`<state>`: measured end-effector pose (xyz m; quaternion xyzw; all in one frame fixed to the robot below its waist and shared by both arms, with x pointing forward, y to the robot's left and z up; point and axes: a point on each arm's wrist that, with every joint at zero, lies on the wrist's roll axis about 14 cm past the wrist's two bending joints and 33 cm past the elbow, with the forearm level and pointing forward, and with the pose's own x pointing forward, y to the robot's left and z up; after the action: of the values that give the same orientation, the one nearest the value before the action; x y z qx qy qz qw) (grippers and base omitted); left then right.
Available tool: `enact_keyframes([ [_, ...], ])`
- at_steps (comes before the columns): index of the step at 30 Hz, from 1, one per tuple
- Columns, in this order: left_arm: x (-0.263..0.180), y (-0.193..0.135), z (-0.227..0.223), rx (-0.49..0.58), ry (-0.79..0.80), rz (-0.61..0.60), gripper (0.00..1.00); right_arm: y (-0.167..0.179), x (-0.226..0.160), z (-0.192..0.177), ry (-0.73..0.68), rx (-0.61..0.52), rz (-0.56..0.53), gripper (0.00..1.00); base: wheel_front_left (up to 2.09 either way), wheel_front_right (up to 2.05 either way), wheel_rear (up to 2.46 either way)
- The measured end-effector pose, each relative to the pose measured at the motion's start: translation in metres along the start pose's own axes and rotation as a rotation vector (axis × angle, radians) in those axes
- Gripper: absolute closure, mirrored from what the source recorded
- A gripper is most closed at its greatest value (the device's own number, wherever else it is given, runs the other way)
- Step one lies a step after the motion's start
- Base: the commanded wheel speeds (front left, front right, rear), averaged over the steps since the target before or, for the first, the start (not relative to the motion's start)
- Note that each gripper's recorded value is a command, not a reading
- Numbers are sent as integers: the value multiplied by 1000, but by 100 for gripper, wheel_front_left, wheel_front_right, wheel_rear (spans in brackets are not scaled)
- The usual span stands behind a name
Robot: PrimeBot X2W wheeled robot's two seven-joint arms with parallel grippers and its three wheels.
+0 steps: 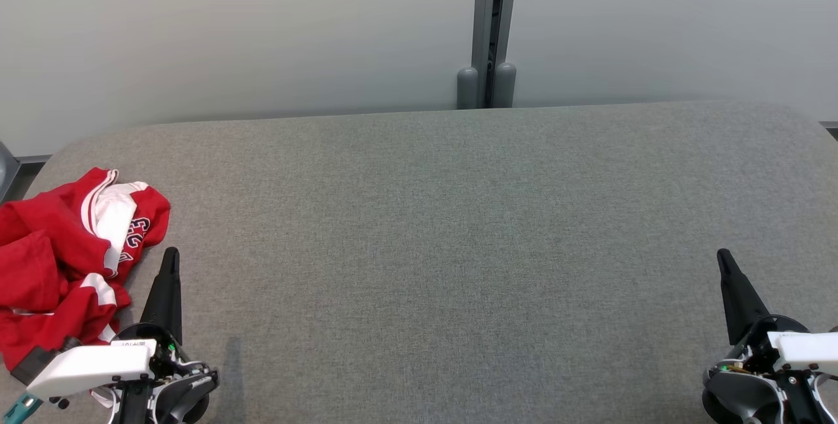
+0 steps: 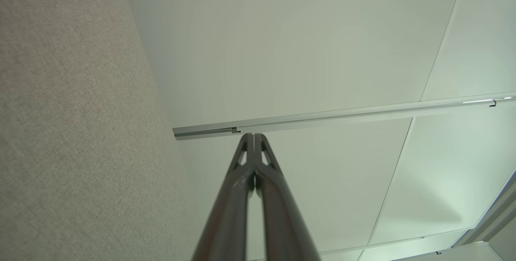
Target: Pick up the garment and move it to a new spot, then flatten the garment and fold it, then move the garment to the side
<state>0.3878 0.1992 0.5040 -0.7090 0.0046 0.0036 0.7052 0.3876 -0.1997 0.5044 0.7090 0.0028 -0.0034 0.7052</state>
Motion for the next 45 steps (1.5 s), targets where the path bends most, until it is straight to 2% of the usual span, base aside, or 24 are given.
enact_keyframes([
  [45,0,0,0,0,0,0,100,0,0,0,0,0,0,100,0,0,0],
])
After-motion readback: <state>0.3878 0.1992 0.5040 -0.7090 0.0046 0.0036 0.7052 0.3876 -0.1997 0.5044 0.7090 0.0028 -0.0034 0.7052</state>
